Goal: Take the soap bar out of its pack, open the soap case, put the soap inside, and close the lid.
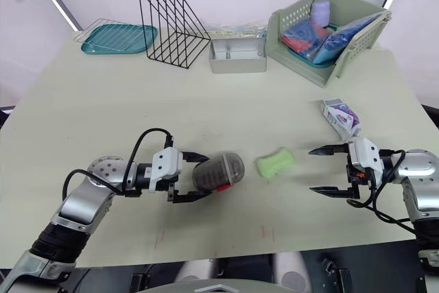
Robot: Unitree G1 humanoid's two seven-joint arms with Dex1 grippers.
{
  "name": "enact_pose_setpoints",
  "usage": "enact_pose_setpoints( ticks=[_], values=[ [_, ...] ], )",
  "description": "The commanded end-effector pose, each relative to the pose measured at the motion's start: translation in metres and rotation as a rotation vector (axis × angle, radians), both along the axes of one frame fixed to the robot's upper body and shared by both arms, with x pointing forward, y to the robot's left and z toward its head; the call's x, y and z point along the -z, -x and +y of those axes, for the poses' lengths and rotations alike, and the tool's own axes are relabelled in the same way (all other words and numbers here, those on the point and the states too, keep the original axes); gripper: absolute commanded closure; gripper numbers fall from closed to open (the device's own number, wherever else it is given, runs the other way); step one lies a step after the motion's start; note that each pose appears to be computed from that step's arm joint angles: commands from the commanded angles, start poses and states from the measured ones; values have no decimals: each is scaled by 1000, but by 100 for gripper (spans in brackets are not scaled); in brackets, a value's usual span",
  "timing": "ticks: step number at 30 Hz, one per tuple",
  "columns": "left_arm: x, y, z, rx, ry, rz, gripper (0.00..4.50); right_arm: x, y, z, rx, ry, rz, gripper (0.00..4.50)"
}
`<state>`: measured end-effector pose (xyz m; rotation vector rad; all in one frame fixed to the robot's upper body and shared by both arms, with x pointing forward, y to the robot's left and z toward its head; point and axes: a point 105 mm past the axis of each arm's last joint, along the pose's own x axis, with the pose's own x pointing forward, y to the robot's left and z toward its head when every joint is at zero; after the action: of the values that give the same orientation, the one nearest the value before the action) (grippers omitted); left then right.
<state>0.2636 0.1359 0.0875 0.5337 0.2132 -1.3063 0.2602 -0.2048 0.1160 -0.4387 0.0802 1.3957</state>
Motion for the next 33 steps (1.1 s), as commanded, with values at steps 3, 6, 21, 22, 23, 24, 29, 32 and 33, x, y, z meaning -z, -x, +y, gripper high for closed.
enact_pose_setpoints(
  ticks=[3,6,21,22,23,24,29,32,33],
  values=[
    [-8,-5,2,-15,18,-31,0,-6,1,2,-13,3,-28,5],
    [-8,-5,1,-13,24,-28,0,-5,1,2,-14,4,-28,5],
    [-4,-6,0,2,22,-45,105,-6,2,1,-19,14,-23,0],
    [-3,-6,0,1,20,-47,105,-6,2,1,-19,13,-23,0],
    [-3,-7,0,1,18,-48,105,-6,2,2,-20,13,-23,0],
    [-2,-7,0,2,17,-48,105,-6,2,2,-20,13,-25,0],
    [-17,-12,5,0,53,-126,105,-36,-1,17,-14,-59,95,0],
    [-33,-15,5,3,97,-185,105,-58,-4,35,43,-142,296,0],
    [-39,-15,1,17,109,-221,105,-66,-5,47,51,-163,381,0]
  ],
)
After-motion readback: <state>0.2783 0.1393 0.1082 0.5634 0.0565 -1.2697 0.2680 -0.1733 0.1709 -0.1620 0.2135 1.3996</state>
